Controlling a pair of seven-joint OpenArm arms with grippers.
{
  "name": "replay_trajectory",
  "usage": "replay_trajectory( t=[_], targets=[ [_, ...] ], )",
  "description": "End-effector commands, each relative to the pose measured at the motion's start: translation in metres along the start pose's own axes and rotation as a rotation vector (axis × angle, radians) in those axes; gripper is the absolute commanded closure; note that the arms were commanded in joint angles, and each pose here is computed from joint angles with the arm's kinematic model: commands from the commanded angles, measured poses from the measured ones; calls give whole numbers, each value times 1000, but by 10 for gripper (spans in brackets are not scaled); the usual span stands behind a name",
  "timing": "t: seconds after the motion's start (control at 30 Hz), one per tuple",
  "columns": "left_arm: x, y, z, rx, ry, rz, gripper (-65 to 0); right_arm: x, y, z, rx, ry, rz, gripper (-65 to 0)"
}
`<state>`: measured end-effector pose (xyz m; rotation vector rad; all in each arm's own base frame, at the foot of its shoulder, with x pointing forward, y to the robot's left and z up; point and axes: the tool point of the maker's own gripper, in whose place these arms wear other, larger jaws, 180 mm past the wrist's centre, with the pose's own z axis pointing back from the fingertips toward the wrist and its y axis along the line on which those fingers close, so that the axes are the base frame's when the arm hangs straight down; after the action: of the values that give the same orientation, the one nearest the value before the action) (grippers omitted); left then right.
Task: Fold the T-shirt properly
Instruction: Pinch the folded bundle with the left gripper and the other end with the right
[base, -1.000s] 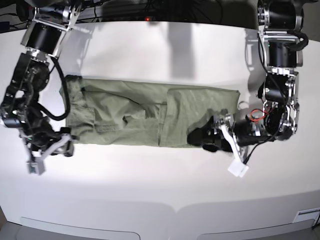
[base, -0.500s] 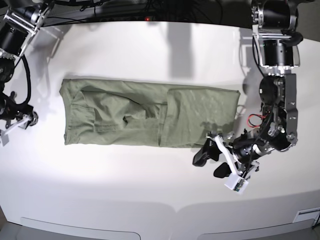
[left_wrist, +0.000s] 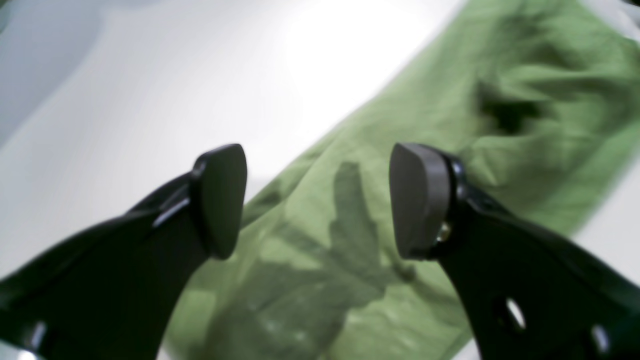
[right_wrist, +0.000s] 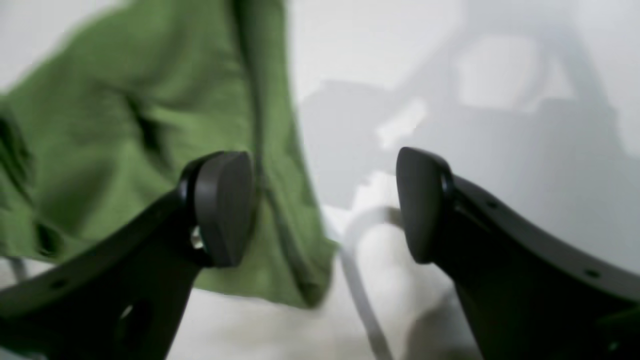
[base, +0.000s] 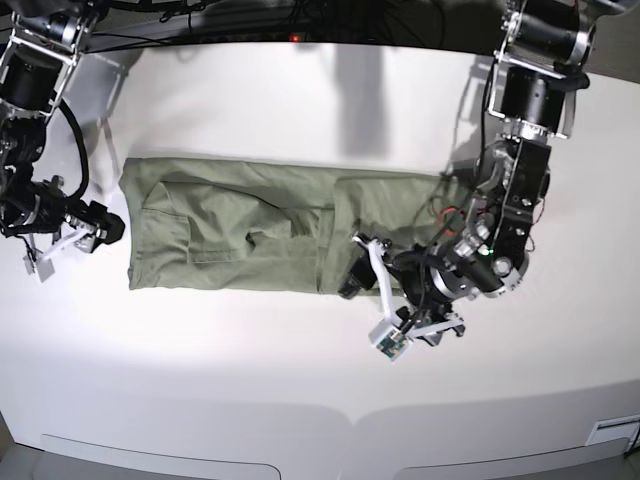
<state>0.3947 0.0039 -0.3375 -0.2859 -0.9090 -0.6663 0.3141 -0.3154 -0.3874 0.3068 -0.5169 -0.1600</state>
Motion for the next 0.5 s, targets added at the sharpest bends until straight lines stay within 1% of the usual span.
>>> replay_trajectory(
  t=[0.0, 0.07, 0.13, 0.2, 0.27, 0.33, 0.47],
  targets=[
    [18, 14, 4, 61, -33, -9, -436, 13, 3, 3, 11, -37, 10, -450],
    [8, 27, 4, 143, 18, 9, -436, 3, 11, -8, 45, -16, 22, -450],
    [-3, 38, 7, 218, 52, 50, -436, -8, 21, -20, 87, 5, 17, -450],
    [-16, 43, 9, 266, 83, 82, -436, -18, 32, -30, 121, 23, -5, -450],
    [-28, 37, 8, 262, 102, 84, -436, -25, 43, -39, 152, 33, -18, -450],
    [-39, 30, 8, 250, 106, 93, -436, -29, 53, -44, 180, 37, -9, -450],
    [-60, 18, 8, 231, 133, 110, -436, -29, 60, -46, 197, 43, -5, -449]
  ],
)
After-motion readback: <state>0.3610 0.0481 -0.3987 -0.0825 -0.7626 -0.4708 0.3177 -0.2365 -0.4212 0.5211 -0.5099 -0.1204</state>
